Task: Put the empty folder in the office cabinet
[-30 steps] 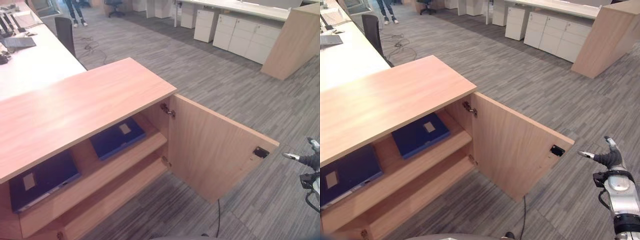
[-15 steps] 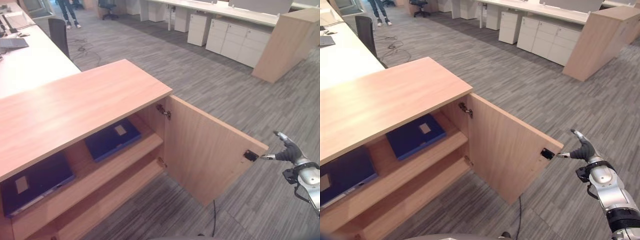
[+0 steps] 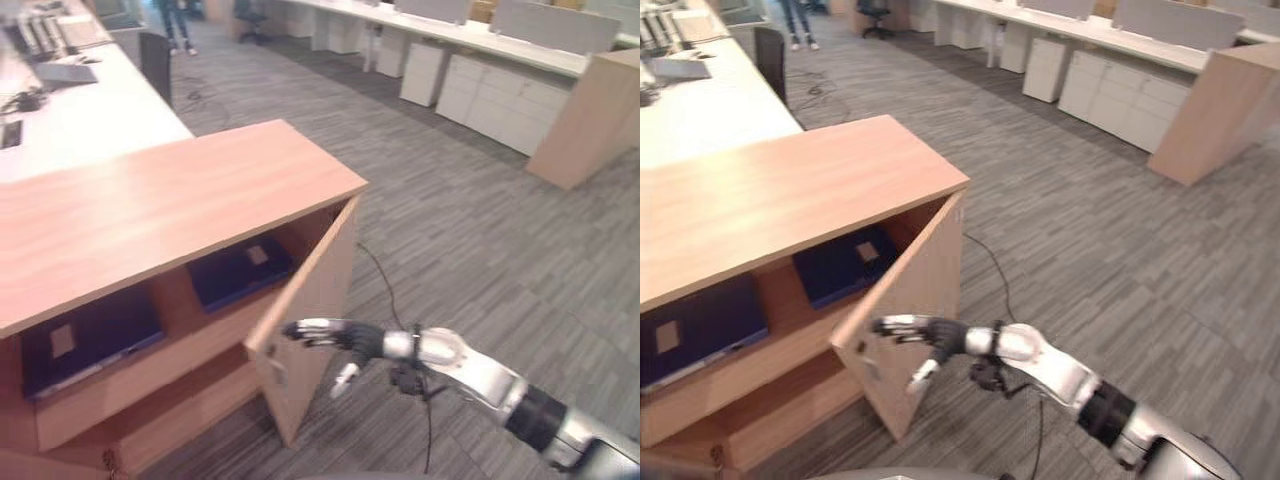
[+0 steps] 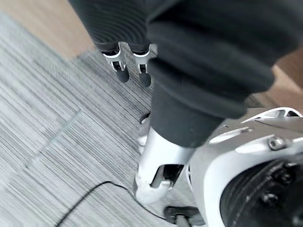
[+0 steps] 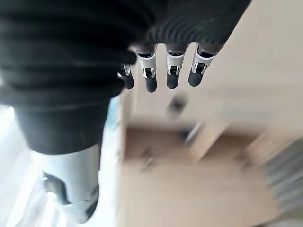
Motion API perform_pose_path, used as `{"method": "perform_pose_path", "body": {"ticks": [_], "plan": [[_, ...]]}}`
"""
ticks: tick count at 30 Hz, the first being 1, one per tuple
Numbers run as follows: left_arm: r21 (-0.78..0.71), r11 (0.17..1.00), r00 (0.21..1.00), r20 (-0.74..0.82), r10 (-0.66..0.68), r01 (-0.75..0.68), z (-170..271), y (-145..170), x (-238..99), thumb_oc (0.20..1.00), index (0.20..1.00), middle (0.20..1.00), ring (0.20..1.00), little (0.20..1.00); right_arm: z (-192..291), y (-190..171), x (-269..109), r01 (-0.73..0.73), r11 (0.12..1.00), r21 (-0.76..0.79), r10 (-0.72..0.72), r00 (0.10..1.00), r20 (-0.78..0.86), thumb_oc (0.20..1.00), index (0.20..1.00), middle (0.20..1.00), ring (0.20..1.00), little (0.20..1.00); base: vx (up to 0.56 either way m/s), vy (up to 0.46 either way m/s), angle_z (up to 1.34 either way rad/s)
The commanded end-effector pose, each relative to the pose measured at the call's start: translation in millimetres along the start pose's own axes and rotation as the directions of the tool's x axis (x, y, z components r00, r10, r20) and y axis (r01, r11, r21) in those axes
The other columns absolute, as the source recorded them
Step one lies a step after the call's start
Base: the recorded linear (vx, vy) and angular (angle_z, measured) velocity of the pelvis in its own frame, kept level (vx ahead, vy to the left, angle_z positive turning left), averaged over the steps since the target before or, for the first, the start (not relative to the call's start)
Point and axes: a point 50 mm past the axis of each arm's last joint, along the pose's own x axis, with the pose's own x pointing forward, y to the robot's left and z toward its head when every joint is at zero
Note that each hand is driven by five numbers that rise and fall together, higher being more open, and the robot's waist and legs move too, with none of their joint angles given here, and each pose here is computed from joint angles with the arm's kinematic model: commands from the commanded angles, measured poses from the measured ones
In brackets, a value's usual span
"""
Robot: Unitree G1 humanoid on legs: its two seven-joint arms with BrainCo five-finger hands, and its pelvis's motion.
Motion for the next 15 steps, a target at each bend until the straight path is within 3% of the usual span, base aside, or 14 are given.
{"method": "perform_pose_path", "body": {"ticks": [1, 4, 8, 9, 15], "plan": [[0.059, 0.998, 0.999, -0.002, 0.038, -0.038, 8.5, 9.5, 1.8, 1.0, 1.0, 1.0, 1.0, 1.0, 10.1, -20.3, -4.9, 0.102, 0.991, 0.09, -0.111, 0.988, 0.106, 1.0, 1.0, 1.0, 1.0, 1.0, -0.01, -0.022, 0.14], [0.056, 0.997, 0.998, 0.002, 0.056, -0.056, 10.1, 10.0, 2.0, 1.0, 1.0, 1.0, 1.0, 1.0, 16.0, -13.5, 20.9, 0.075, 0.99, 0.118, -0.094, 0.982, 0.165, 1.0, 1.0, 1.0, 1.0, 1.0, -0.01, -0.027, 0.16], [0.036, 0.997, 0.998, -0.014, 0.066, -0.066, 5.0, 9.4, 1.5, 1.0, 1.0, 1.0, 1.0, 1.0, 7.8, -8.6, 28.4, 0.084, 0.987, 0.135, -0.104, 0.984, 0.147, 1.0, 1.0, 1.0, 1.0, 1.0, -0.01, -0.04, 0.12], [0.016, 0.998, 0.998, -0.013, 0.069, -0.068, 5.7, 8.3, 1.7, 1.0, 1.0, 1.0, 1.0, 1.0, -22.2, -11.7, 11.2, 0.196, 0.97, 0.143, -0.203, 0.979, 0.034, 1.0, 1.0, 1.0, 1.0, 1.0, -0.02, -0.064, 0.13], [-0.015, 0.999, 0.999, -0.022, 0.049, -0.049, 2.2, 4.7, 1.6, 1.0, 1.0, 1.0, 1.0, 1.0, -86.9, 2.6, -33.6, 0.396, 0.889, 0.231, -0.354, 0.913, -0.204, 1.0, 1.0, 1.0, 1.0, 1.0, -0.01, -0.072, 0.22]]}}
